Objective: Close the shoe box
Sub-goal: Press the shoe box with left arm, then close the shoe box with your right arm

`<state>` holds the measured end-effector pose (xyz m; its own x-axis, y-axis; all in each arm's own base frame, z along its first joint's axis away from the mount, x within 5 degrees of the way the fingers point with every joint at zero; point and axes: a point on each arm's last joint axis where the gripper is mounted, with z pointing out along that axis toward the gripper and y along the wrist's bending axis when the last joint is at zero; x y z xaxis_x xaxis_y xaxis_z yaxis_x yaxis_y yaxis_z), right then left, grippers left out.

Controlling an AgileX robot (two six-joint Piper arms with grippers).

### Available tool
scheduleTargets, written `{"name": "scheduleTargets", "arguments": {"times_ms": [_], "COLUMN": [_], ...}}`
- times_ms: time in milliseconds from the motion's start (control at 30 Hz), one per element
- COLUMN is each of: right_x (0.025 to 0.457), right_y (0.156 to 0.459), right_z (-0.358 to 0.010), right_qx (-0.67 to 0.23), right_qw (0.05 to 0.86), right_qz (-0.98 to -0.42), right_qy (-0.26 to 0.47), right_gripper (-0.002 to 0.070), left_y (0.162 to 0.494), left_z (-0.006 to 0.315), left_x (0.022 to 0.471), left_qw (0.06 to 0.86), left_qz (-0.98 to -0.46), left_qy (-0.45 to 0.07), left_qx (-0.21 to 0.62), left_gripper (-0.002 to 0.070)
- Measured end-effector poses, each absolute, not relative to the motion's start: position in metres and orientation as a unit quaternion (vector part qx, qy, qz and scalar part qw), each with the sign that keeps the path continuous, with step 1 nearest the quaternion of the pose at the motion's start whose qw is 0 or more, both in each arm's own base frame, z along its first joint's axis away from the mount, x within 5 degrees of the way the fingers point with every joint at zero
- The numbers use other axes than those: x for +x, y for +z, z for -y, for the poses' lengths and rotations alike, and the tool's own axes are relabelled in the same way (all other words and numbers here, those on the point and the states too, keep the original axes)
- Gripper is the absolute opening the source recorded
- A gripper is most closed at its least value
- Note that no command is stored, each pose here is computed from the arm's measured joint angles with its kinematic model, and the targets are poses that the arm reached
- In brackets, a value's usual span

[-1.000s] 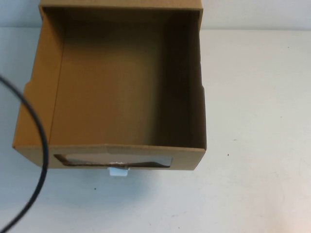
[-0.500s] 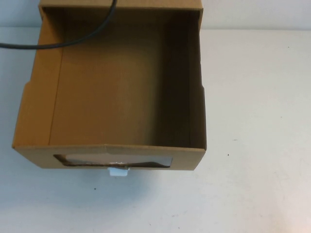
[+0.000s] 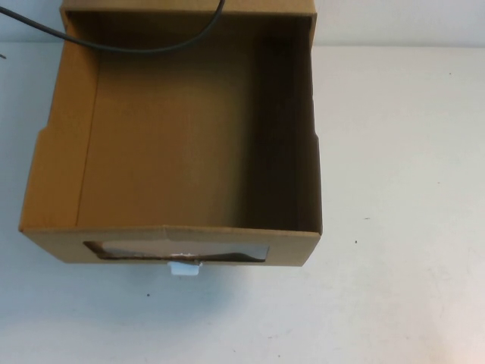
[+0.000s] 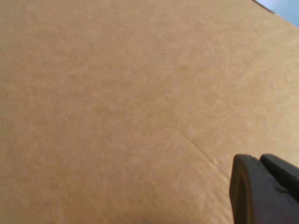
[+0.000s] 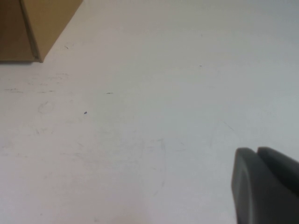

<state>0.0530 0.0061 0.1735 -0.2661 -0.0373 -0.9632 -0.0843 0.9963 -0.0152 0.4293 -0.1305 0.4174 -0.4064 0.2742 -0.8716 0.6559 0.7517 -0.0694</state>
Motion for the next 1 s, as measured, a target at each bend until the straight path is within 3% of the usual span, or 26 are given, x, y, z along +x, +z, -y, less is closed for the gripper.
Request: {"name": "scheduleTargets", "arguments": {"times_ms": [367, 633, 767, 900, 1000], "right_x": [0.053, 0.056, 0.056, 0.052, 0.058], "right_y": [0.175, 0.197, 0.203, 0.233, 0.264], "right_z": [-0.007, -0.007, -0.004, -0.017, -0.03], "right_qx": [-0.025, 0.138, 0.192, 0.15, 0.09], "right_qw": [0.612, 0.676, 0.684, 0.648, 0.576], "right_qz": [-0.79, -0.696, -0.662, -0.691, -0.76], "right_qy": [0.037, 0.197, 0.238, 0.285, 0.288], "right_gripper": [-0.0011, -0.0011, -0.0011, -0.0011, -0.0011], "left_y": [0.397, 0.397, 0.397, 0.397, 0.397], "left_z": [0.135, 0.135, 0.135, 0.134, 0.134], "left_x": [0.444, 0.445, 0.445, 0.446, 0.446], "left_qw": [0.453, 0.455, 0.455, 0.455, 0.456], "left_qz": [-0.818, -0.817, -0.817, -0.817, -0.817], "left_qy": [-0.215, -0.218, -0.219, -0.218, -0.217], "left_qx": [0.28, 0.279, 0.278, 0.278, 0.279], "left_gripper": [-0.0002, -0.0002, -0.0002, -0.0002, -0.0002]}}
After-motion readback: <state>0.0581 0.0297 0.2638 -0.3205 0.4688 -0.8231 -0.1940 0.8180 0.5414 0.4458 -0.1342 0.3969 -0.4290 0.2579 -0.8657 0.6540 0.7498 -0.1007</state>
